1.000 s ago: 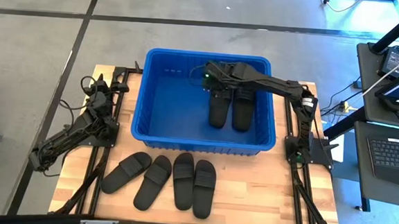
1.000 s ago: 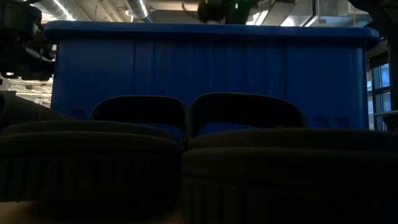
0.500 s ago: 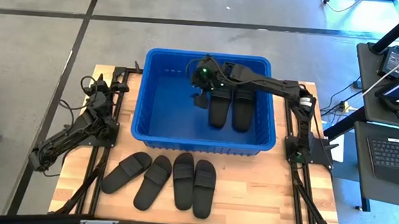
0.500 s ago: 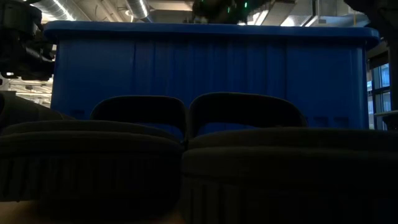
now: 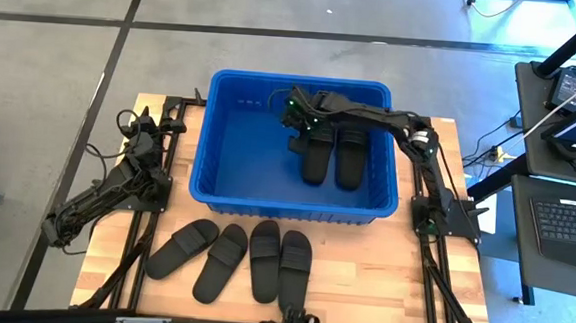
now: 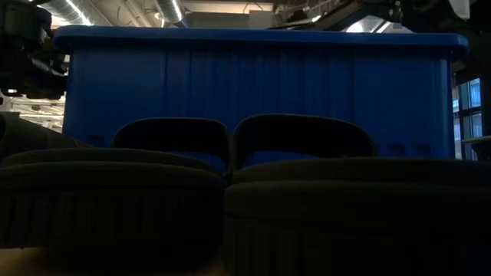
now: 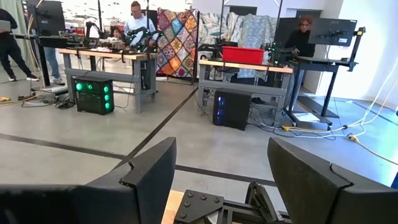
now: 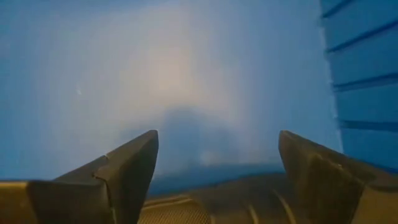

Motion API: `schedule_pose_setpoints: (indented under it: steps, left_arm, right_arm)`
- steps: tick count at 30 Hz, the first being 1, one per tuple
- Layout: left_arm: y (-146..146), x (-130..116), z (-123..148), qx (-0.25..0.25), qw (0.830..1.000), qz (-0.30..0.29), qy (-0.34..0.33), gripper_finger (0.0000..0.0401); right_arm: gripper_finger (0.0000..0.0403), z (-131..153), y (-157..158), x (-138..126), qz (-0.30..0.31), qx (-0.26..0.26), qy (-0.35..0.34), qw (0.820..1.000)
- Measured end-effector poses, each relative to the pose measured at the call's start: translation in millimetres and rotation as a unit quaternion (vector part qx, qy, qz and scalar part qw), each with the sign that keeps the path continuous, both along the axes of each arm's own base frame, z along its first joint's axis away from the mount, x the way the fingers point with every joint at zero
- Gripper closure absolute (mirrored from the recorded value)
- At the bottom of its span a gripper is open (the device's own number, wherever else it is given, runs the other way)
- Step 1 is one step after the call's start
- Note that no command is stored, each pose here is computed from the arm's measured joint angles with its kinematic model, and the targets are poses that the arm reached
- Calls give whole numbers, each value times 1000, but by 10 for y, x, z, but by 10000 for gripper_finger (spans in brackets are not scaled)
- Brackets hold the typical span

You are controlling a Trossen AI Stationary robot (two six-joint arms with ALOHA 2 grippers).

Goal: Pick and place slides into bin
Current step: Put the black slide into the blue bin

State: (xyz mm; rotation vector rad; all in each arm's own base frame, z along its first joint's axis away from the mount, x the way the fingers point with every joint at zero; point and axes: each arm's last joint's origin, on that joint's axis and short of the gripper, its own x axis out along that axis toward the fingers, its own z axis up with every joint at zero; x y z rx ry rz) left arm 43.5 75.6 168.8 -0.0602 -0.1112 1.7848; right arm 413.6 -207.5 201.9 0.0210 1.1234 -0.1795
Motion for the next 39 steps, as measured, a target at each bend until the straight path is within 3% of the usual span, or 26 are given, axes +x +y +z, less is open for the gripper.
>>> schedule_pose_setpoints:
  steps: [13, 39]
  left_arm:
    - [0, 0, 0, 0, 1000, 0, 0, 153]
    - [0, 0, 0, 0, 1000, 0, 0, 153]
  right_arm:
    - [71, -291, 15, -30, 29, 23, 70, 997]
    - [71, -299, 31, -141, 30, 27, 137, 990]
